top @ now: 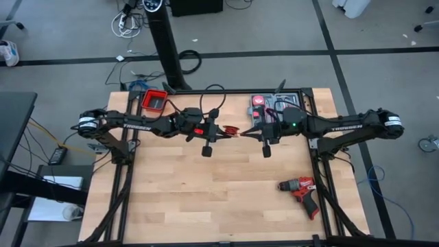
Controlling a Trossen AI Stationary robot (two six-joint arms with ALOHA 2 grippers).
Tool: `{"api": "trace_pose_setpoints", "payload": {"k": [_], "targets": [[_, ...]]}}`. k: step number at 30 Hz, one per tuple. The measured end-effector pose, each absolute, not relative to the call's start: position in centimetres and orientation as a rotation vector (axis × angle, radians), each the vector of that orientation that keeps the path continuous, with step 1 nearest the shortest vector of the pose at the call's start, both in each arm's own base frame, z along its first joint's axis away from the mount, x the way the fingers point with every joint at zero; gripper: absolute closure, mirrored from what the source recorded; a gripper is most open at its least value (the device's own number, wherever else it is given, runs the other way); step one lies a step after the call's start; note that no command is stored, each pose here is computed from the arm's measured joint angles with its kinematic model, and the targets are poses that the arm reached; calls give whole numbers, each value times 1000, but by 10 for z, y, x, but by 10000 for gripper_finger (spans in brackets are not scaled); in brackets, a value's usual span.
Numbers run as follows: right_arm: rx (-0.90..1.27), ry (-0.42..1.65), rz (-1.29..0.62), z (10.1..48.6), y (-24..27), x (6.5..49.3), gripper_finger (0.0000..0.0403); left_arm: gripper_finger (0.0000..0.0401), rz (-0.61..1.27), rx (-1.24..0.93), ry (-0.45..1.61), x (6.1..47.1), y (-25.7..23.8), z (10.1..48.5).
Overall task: Coil cords
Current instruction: Coil the red wire onto the black spool
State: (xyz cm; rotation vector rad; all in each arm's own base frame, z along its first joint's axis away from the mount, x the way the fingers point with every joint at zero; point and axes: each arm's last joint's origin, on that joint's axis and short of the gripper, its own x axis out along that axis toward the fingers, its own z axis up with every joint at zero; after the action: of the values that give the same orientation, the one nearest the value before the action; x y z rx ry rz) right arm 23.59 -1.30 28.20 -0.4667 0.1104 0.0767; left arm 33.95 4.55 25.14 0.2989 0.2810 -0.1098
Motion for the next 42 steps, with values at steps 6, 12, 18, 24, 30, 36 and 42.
{"api": "trace_pose_setpoints", "payload": {"k": [6, 12, 18, 24, 30, 36, 42], "targets": [[-488, 117, 120, 301, -13, 256, 403, 395, -139, 301, 270, 341, 36, 252], [-482, 203, 145, 308, -16, 283, 403, 395, -148, 227, 288, 341, 29, 250], [-492, 237, 175, 306, -13, 301, 403, 395, -169, 192, 343, 340, 23, 245], [-484, 278, 206, 305, -13, 312, 402, 395, -196, 193, 348, 340, 13, 244], [-488, 258, 195, 306, -13, 314, 385, 395, -225, 190, 373, 339, 8, 242], [-493, 215, 171, 311, -14, 316, 373, 395, -238, 196, 371, 339, 6, 241], [-493, 218, 172, 311, -14, 316, 371, 395, -245, 200, 349, 340, 3, 243]]}}
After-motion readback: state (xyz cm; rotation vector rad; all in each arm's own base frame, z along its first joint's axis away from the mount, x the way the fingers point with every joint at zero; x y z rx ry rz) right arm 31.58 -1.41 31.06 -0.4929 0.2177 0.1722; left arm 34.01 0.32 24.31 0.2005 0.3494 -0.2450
